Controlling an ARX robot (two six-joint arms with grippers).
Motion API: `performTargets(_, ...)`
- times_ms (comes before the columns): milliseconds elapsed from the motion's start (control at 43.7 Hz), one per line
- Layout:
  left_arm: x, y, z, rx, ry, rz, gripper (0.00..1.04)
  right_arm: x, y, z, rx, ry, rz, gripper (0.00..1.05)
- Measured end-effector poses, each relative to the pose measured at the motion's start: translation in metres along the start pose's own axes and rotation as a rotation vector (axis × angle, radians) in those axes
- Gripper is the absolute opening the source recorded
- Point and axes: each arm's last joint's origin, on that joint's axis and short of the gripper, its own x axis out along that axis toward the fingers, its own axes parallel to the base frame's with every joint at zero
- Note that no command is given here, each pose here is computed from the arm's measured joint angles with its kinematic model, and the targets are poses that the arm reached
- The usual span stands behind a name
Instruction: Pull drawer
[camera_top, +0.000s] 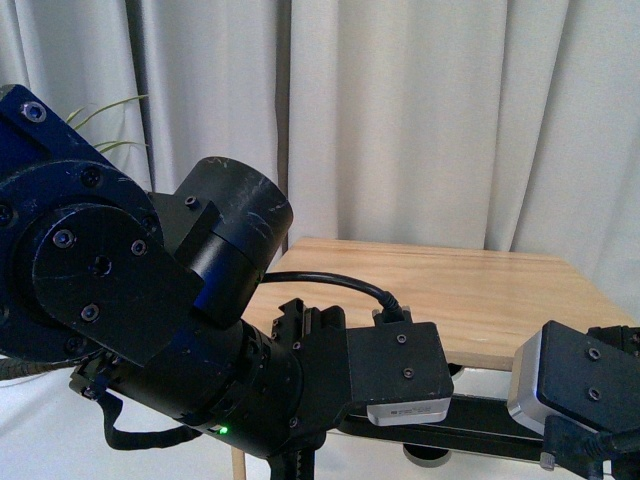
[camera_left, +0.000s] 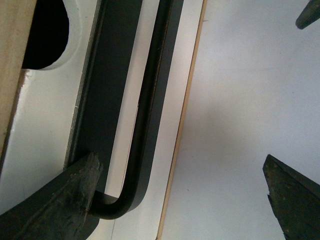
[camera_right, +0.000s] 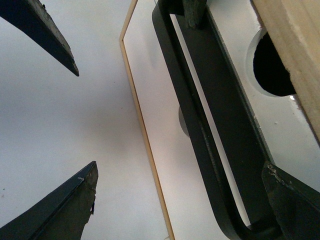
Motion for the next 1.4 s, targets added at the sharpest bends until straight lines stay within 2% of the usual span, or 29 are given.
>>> performTargets(687,0.002,-0.004,0.000,0.082,0.037,-0.014,0.99,0.022,-0.002,-0.004,0.008,0.039,0.059,0.96)
performTargets(1397,0.000,-0.022,0.000,0.180,0.089,-0.072,0.99,0.016,0.003,-0.002,-0.034,0.042,0.125,0.96)
